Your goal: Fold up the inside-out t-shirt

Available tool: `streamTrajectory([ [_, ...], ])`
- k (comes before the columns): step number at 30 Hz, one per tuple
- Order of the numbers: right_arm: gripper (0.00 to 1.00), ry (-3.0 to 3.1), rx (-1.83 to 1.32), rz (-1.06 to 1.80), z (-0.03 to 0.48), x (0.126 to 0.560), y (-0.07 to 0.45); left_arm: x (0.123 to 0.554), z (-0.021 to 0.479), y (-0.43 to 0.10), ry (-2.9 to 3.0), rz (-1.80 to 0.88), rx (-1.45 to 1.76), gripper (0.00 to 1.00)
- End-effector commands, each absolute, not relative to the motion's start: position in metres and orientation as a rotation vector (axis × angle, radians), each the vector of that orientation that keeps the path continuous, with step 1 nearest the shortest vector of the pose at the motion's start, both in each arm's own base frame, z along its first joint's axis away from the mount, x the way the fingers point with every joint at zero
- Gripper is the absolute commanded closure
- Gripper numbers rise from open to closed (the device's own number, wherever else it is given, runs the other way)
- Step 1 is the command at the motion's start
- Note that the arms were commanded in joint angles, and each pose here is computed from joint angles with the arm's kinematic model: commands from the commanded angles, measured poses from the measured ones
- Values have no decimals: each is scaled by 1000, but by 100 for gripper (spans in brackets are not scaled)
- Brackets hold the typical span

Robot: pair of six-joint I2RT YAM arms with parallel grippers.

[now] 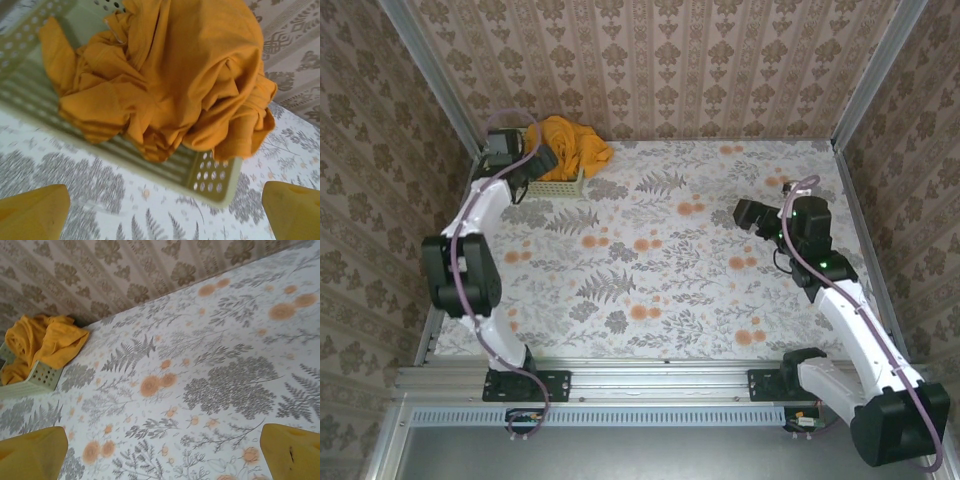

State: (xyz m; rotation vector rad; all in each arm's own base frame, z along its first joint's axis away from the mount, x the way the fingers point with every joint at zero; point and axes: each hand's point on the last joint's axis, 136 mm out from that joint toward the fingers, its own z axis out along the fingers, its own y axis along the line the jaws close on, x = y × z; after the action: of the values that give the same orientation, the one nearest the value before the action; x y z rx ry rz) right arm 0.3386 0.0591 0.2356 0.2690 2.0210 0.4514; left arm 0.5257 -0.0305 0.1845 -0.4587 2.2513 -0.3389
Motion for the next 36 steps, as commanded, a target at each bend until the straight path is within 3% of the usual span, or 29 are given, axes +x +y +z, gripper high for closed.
streamTrajectory([
  [1,0,2044,204,455,228,346,76,555,178,-47,2285,-372,-378,0],
  [12,0,2127,81,407,194,369,116,635,135,-78,2346,-354,-289,0],
  [16,0,2160,49,386,185,376,124,654,123,-83,2337,-389,-298,8],
  [21,0,2166,27,367,183,374,129,672,129,-85,2289,-417,-279,36],
  [28,0,2158,19,340,193,363,126,669,188,-62,2210,-572,-443,92],
  [30,0,2145,24,337,198,359,123,664,219,-56,2162,-578,-434,100],
  [36,0,2127,55,338,209,348,117,636,316,-45,2036,-529,-351,100],
])
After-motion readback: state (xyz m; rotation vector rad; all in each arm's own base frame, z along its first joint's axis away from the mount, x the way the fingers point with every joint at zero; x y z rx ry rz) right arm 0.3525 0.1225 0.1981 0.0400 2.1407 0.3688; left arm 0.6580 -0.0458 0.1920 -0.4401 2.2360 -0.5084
